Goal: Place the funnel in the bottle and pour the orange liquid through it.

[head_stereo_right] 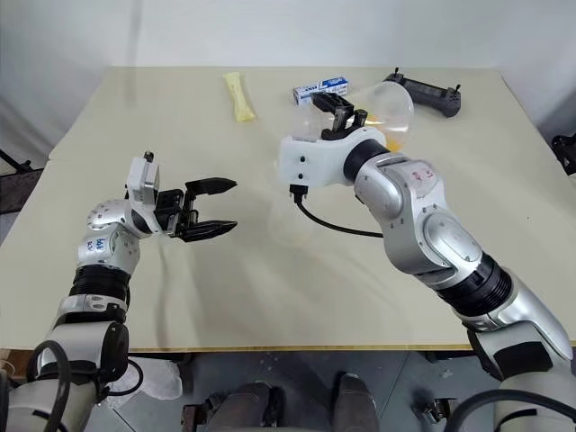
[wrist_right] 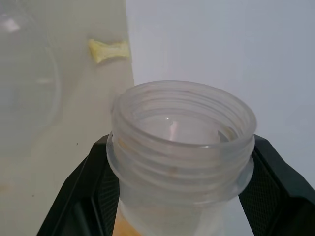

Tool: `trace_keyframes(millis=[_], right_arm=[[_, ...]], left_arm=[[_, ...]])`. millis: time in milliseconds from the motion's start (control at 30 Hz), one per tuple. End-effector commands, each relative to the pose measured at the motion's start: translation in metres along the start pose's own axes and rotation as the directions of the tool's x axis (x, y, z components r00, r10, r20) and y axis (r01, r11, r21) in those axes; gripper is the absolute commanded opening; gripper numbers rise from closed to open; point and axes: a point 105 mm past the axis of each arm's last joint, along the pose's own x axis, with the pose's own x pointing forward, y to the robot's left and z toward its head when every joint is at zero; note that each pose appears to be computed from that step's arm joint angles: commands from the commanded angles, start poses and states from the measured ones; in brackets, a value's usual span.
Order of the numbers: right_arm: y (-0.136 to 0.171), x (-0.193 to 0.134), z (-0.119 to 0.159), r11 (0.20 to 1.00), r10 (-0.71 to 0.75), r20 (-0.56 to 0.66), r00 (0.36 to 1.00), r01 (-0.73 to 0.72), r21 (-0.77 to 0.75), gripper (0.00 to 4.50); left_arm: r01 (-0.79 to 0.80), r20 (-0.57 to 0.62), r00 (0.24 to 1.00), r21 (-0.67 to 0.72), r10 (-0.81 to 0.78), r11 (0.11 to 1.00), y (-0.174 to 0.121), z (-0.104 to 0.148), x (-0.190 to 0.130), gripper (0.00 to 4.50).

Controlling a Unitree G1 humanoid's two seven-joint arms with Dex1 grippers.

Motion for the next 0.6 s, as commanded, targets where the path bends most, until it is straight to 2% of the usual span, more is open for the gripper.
trace_keyframes(millis=[33, 600], right_arm=[[-0.0133, 0.0001, 0.0088, 0.990, -0.045, 0.038, 0.998, 0.050, -0.130, 2.77], [-0.0043, 0.0042, 0.0067, 0.938, -0.007, 0.090, 0.996, 0.037, -0.345, 2.77]], left_arm=[[0.014, 0.018, 1.000, 0.030, -0.015, 0.999, 0.0026, 0.0081, 0.0015, 4.50], [0.036, 0.019, 0.999, 0.029, -0.037, 0.999, 0.0039, 0.0101, 0.0039, 4.50]])
